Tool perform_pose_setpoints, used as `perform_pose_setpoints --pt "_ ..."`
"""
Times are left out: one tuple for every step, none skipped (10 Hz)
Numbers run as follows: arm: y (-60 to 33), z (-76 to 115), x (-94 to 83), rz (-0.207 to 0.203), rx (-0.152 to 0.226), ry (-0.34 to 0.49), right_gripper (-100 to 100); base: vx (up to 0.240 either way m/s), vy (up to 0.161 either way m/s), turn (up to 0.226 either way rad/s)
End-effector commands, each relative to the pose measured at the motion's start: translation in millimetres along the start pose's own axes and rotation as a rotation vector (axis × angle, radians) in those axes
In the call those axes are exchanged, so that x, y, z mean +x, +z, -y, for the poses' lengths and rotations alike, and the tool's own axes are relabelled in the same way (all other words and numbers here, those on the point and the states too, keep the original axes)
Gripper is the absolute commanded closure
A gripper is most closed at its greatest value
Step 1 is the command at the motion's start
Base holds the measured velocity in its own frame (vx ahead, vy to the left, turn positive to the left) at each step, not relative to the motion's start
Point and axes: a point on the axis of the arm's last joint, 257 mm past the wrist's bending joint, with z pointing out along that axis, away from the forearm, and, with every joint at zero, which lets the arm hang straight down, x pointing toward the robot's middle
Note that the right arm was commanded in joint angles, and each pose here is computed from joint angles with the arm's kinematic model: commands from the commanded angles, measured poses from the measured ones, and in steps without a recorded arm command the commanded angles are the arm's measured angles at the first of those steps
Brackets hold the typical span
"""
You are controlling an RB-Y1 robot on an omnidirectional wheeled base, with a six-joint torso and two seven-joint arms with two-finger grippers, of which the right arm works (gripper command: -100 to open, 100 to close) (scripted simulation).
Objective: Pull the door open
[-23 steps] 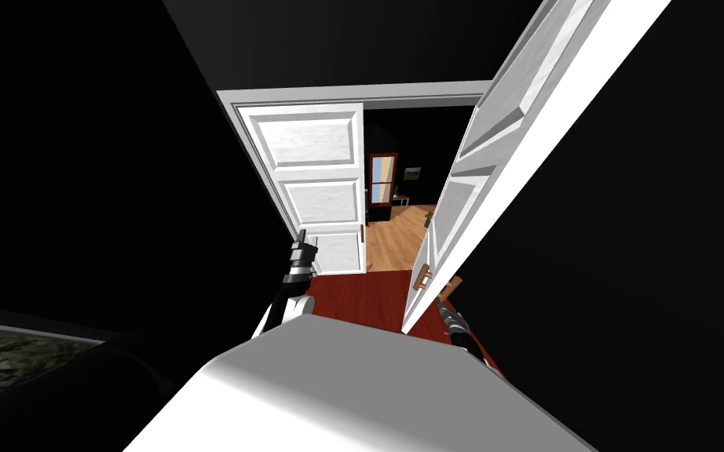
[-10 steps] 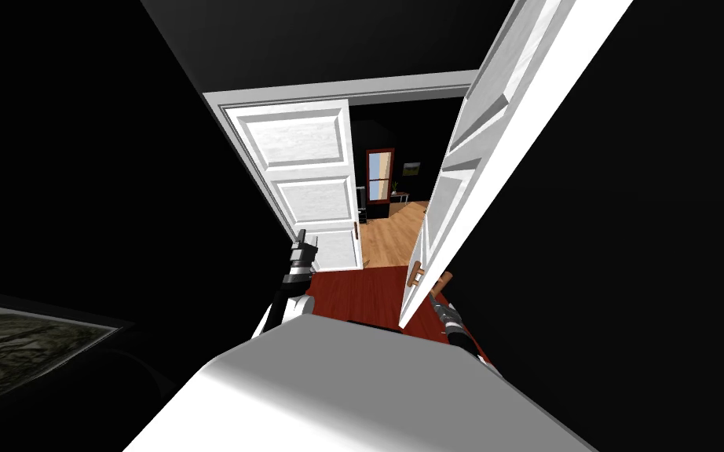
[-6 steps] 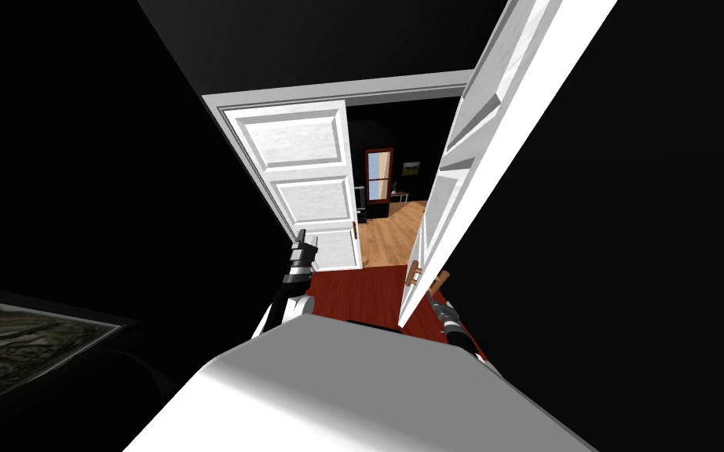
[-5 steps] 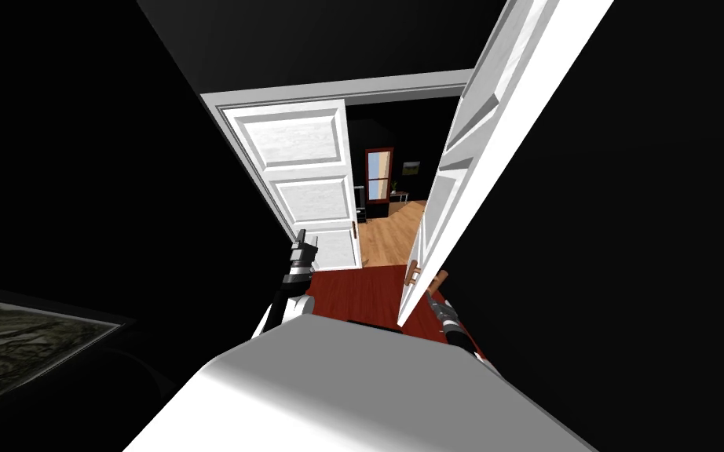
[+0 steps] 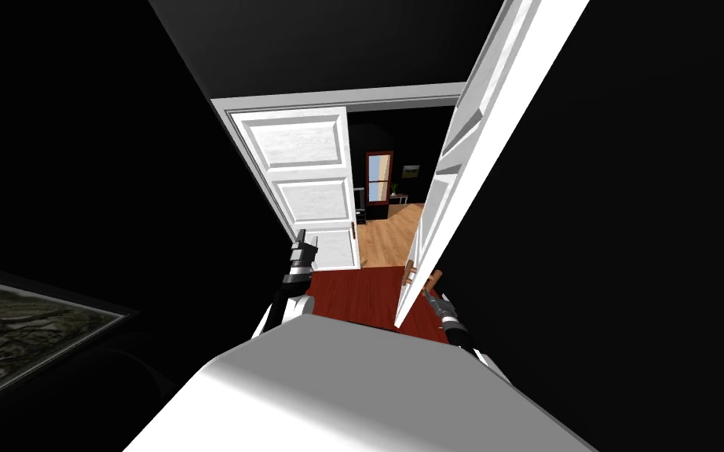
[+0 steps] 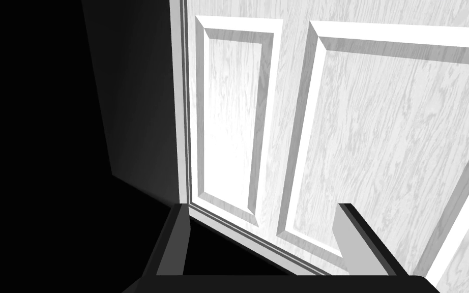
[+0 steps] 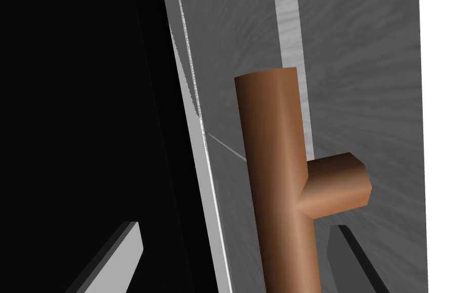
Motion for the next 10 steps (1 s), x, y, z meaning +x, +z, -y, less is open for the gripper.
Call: perform_pose_setpoints --pt "1.0 -12.4 -5.3 0.022 -0.048 -0.022 -100 -0.036 -0.108 0.014" --pt "1.0 -12.4 -5.3 0.022 -0.048 -0.022 -100 -0.021 -0.067 0.016" --pt "0.7 -20.4 -7.3 0.03 -0.078 -0.035 -100 -0.009 -0.052 -0.001" --pt "0.0 -28.5 -9.0 0.038 -0.108 -0.048 -100 -0.029 -0.067 0.004" --pt "-0.9 -36.8 -10.7 0.046 -0.138 -0.061 -100 -0.026 -0.1 0.012" --pt "-2.1 -45.3 -12.1 0.054 -0.17 -0.074 -100 -0.032 -0.116 0.02" --pt "-3.6 -53.8 -13.3 0.061 -0.201 -0.086 -100 -0.026 -0.109 0.015" --pt "-5.4 -62.4 -14.3 0.068 -0.233 -0.098 -100 -0.022 -0.098 0.02" --pt "-7.5 -71.0 -15.1 0.075 -0.266 -0.109 -100 -0.035 -0.095 0.018" --pt "-7.5 -71.0 -15.1 0.075 -0.266 -0.109 -100 -0.023 -0.061 0.01"
